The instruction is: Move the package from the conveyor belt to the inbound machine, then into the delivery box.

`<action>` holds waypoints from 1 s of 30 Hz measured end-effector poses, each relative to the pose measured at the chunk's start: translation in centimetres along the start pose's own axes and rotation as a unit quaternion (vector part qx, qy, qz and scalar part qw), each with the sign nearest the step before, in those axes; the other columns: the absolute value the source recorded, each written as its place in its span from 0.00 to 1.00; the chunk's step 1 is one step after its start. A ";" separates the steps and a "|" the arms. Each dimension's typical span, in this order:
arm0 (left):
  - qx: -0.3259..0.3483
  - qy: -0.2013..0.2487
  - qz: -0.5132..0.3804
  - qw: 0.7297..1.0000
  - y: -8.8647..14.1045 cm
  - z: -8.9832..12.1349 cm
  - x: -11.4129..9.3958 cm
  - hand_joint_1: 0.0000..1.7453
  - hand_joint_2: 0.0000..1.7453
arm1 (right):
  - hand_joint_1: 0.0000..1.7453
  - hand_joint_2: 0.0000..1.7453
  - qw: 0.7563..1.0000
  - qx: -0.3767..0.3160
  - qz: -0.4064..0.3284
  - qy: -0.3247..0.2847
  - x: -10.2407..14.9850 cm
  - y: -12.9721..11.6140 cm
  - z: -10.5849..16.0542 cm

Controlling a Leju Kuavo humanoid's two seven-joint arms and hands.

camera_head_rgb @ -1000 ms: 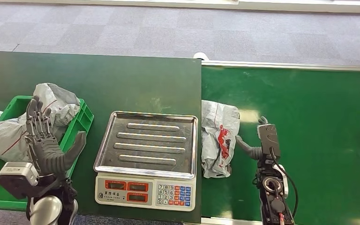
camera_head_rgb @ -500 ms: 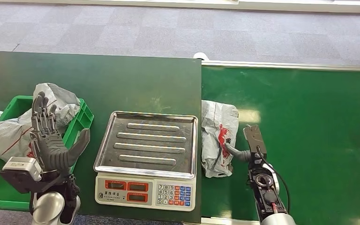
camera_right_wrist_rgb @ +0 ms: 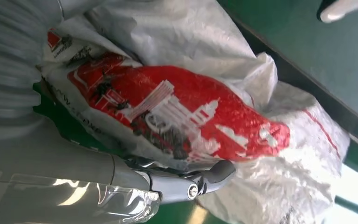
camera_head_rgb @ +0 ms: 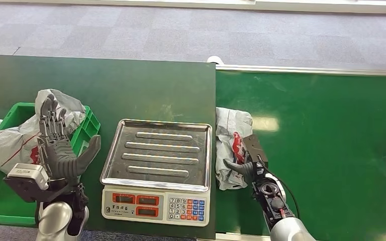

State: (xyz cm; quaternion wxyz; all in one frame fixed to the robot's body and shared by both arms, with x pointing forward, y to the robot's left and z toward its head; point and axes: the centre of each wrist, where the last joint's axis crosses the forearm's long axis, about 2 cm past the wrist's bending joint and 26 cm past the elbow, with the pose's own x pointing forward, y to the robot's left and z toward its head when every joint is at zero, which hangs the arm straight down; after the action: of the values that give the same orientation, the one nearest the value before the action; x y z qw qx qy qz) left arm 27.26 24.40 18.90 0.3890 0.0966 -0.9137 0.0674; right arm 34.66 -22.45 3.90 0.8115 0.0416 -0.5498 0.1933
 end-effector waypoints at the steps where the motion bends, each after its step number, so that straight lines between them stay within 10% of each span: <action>1: -0.001 0.000 0.001 1.000 -0.1 0.0 0.0 0.00 1.00 | 0.00 1.00 1.000 0.006 -0.002 0.005 0.1 0.2 -0.1; 2: -0.002 0.000 0.002 1.000 -0.1 -0.1 0.0 0.00 1.00 | 0.00 1.00 1.000 0.011 -0.003 0.011 0.1 0.3 -0.1; 6: -0.003 0.003 0.003 1.000 -0.3 -0.3 -0.1 0.00 1.00 | 0.97 1.00 0.999 0.018 -0.008 0.036 0.3 0.7 -0.3; 21: 0.007 0.017 -0.002 1.000 -0.1 0.6 -0.5 0.00 1.00 | 1.00 1.00 0.988 -0.094 -0.106 0.053 -0.6 -0.5 0.1; 30: 0.023 0.020 -0.021 0.999 1.0 2.1 -0.4 0.00 1.00 | 1.00 1.00 0.955 -0.211 -0.188 -0.085 -1.6 -3.3 1.4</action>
State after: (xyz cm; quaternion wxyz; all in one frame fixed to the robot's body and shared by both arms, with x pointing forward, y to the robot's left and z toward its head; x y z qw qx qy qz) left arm 25.88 24.99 17.10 0.4059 0.1230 -0.9019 0.0821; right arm 34.17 -26.34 3.48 0.7736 -0.0118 -0.6274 -0.0879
